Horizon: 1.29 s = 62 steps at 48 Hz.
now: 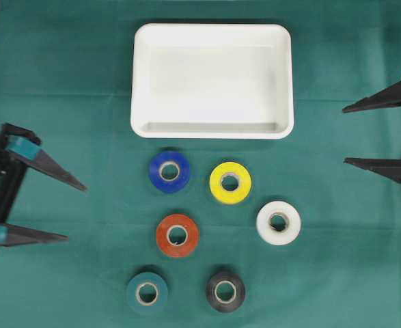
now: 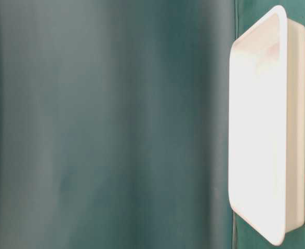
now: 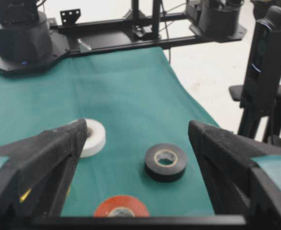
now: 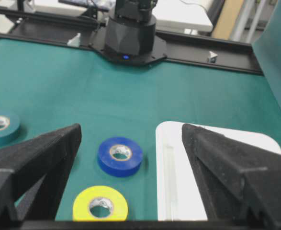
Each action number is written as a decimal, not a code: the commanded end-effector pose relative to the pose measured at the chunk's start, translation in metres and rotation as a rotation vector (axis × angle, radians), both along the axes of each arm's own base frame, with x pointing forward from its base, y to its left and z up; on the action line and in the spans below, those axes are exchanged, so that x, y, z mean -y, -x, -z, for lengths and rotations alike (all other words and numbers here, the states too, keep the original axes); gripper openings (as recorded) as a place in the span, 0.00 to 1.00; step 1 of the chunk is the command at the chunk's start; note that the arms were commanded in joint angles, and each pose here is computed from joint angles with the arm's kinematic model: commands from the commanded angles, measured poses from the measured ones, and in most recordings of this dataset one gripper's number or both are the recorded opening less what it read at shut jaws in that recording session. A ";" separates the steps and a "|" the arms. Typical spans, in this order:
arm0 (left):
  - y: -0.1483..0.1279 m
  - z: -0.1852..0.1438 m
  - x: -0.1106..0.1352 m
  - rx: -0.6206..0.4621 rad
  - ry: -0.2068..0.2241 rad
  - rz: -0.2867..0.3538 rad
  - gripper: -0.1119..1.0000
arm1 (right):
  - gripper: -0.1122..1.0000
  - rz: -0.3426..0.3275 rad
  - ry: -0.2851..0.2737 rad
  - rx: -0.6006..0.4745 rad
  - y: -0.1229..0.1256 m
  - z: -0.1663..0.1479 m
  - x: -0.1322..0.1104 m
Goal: Pick up the tape from a random location and place it into the white case.
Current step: 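Move the left gripper over the black tape roll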
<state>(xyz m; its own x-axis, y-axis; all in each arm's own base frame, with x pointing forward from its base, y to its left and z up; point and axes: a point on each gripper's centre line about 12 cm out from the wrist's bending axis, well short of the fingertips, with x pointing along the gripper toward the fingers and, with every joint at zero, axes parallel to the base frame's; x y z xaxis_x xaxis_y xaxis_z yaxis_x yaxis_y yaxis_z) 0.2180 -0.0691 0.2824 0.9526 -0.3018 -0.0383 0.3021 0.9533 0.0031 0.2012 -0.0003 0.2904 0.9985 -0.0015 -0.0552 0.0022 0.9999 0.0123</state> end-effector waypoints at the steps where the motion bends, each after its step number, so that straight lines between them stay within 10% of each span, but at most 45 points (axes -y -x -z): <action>1: -0.015 -0.011 0.006 0.027 0.007 0.003 0.99 | 0.92 0.004 -0.004 0.023 -0.002 -0.009 0.001; 37: -0.186 -0.030 0.069 -0.038 -0.095 0.030 0.99 | 0.92 0.004 -0.006 0.025 -0.002 -0.010 0.001; 62: -0.211 -0.032 0.079 -0.077 -0.108 0.032 0.99 | 0.92 0.004 -0.006 0.014 -0.003 -0.007 0.001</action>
<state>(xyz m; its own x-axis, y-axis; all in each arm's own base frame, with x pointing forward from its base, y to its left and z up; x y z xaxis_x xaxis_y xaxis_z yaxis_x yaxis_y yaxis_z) 0.4284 -0.1460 0.2983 0.9302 -0.3174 -0.1845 0.3360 0.9385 0.0797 0.2020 -0.0006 0.2895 0.9982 -0.0031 -0.0598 0.0039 0.9999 0.0138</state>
